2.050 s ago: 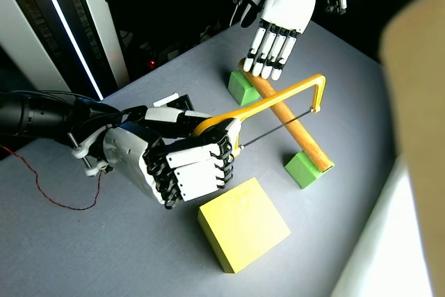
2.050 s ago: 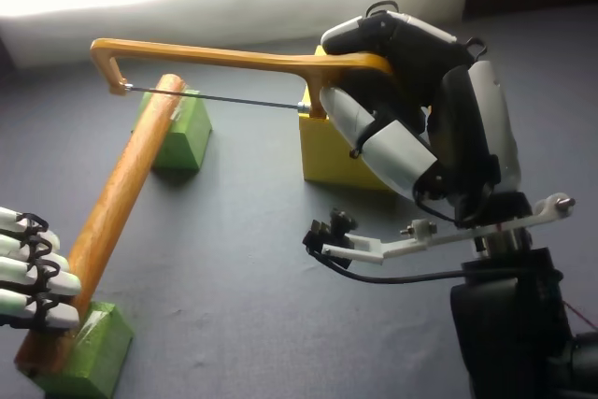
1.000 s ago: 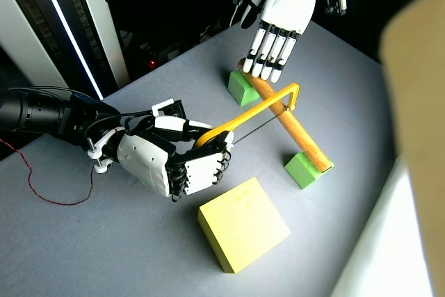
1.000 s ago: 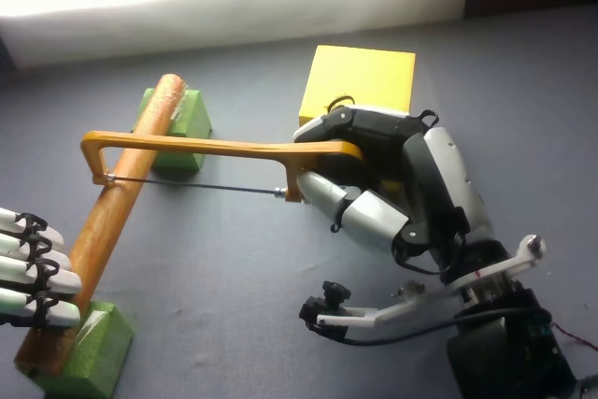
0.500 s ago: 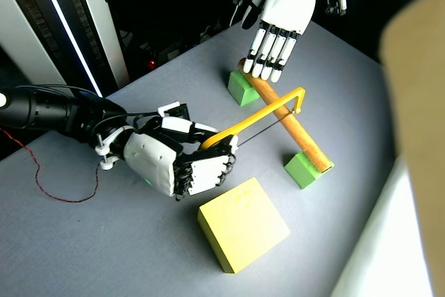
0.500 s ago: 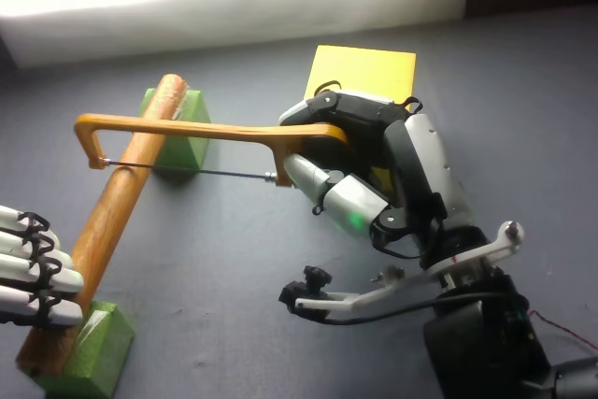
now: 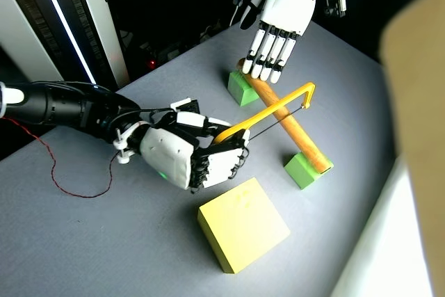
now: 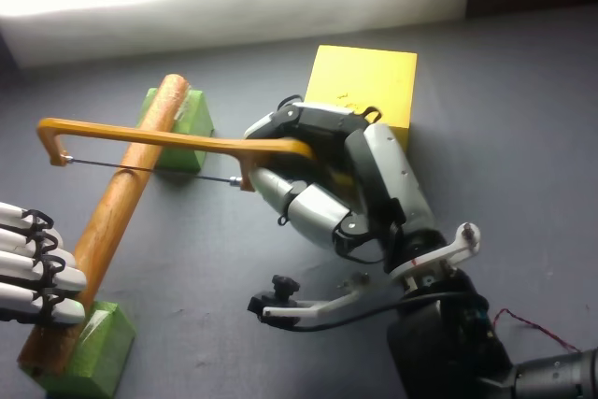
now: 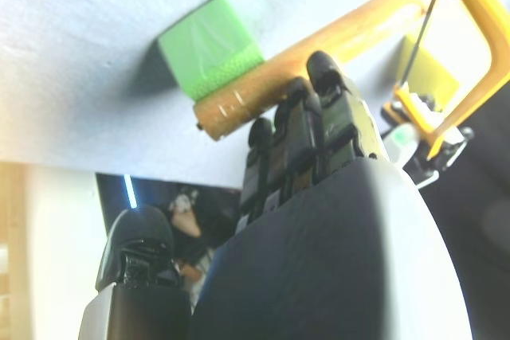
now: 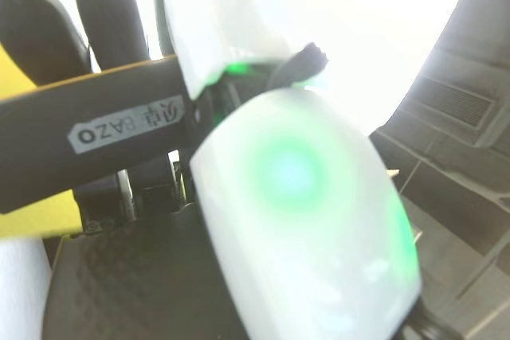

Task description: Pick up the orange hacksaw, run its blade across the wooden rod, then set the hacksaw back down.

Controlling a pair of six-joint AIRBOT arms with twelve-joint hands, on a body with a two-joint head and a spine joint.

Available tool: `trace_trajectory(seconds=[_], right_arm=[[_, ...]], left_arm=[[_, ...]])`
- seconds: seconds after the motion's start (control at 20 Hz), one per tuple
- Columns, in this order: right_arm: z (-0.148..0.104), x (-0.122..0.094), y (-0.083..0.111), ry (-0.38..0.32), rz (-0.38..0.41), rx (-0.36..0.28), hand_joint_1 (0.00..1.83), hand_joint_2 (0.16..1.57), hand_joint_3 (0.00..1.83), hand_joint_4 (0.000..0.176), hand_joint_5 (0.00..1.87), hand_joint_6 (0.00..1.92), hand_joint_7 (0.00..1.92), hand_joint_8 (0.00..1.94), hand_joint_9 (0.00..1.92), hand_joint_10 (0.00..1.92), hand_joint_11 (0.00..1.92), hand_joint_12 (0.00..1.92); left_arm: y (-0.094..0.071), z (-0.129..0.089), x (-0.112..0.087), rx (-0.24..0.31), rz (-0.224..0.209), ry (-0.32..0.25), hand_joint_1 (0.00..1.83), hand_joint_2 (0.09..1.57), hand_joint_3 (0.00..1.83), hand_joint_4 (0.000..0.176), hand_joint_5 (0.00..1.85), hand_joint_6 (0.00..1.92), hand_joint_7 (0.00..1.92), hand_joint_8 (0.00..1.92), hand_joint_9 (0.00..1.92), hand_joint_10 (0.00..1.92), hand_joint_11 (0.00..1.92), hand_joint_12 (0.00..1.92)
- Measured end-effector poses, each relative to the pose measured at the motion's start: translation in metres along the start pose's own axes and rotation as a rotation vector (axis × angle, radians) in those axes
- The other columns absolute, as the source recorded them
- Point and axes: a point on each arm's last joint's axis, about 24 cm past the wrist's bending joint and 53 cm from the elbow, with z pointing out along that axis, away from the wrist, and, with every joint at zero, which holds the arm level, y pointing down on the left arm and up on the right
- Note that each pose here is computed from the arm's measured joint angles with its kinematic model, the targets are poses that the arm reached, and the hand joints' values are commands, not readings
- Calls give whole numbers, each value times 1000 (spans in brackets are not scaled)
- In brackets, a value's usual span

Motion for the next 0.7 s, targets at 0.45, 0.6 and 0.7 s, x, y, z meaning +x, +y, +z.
trace_trajectory(seconds=[0.45, 0.6, 0.7], right_arm=[[21, 27, -10, 30, 14, 7, 1264, 1088, 1, 0, 981, 855, 1106, 971, 1105, 953, 992, 1352], [28, 36, -9, 37, 23, -5, 1267, 1072, 0, 0, 1023, 797, 1137, 908, 1130, 869, 979, 1349], [33, 42, -8, 41, 31, -13, 1360, 1094, 0, 0, 940, 855, 1047, 903, 1023, 1157, 949, 1380]], left_arm=[[0, 3, -2, 7, -4, -5, 133, 1258, 0, 0, 137, 6, 109, 4, 118, 2, 0, 411], [1, 3, -2, 9, -4, -4, 125, 1255, 0, 0, 146, 6, 117, 3, 132, 4, 0, 444], [2, 4, -2, 13, -4, -3, 115, 1260, 1, 0, 142, 2, 119, 2, 138, 4, 0, 454]])
